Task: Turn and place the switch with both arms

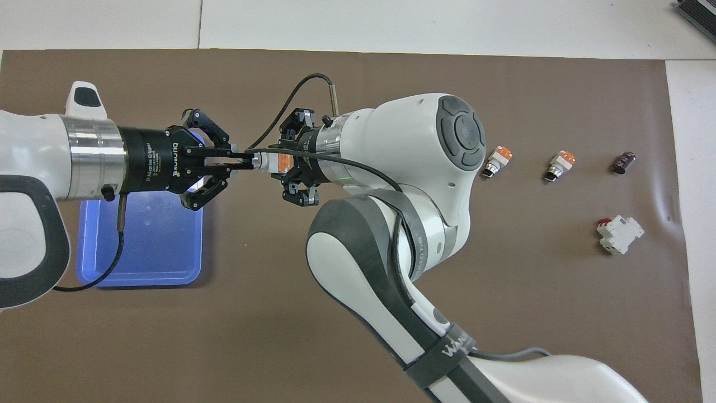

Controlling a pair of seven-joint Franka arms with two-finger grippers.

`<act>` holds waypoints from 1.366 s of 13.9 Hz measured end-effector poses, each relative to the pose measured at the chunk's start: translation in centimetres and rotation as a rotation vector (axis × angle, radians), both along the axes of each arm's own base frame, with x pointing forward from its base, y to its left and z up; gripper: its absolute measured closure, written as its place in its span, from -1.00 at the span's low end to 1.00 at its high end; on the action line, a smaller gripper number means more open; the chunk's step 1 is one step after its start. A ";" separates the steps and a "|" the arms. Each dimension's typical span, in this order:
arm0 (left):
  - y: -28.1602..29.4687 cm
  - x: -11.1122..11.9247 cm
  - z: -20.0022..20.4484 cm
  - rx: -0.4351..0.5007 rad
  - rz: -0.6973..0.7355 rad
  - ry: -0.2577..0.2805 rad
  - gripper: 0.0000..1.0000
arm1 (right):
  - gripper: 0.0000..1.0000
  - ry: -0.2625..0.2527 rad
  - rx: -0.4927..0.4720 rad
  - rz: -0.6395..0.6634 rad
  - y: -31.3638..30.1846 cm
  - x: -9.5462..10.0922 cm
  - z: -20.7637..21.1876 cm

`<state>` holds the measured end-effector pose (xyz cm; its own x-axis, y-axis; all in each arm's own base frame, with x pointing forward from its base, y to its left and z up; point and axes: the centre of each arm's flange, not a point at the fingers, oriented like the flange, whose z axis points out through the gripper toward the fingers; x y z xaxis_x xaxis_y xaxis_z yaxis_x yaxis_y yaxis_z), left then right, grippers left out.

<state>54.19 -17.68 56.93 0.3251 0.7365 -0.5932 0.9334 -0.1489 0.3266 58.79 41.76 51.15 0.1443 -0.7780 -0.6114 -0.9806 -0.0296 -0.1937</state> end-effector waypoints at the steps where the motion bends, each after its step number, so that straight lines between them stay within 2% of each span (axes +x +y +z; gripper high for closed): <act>1: 0.0 0.0 0.0 0.000 0.000 0.000 0.78 | 0.15 0.000 0.000 0.000 0.0 0.0 0.0; 3: 0.0 0.0 0.0 0.000 0.001 -0.001 0.78 | 0.15 0.002 0.000 0.000 0.0 0.0 0.0; 4: 0.4 0.3 0.0 0.002 0.016 -0.012 0.78 | 0.00 0.012 -0.005 0.010 0.0 -0.2 0.0; 8: 1.7 0.8 -0.1 0.004 0.047 -0.025 0.78 | -0.89 0.030 -0.010 0.031 0.0 -0.7 0.6; 9: 1.8 0.9 -0.1 0.004 0.050 -0.028 0.78 | -1.00 0.031 -0.010 0.032 0.0 -0.7 0.6; 14: 1.9 0.9 -0.1 0.010 0.044 -0.039 0.78 | -1.00 0.031 -0.010 0.032 0.0 -0.7 0.6; 19: 4.5 1.6 -0.4 0.070 0.032 -0.093 0.78 | -1.00 0.035 -0.012 0.035 0.0 -0.8 0.5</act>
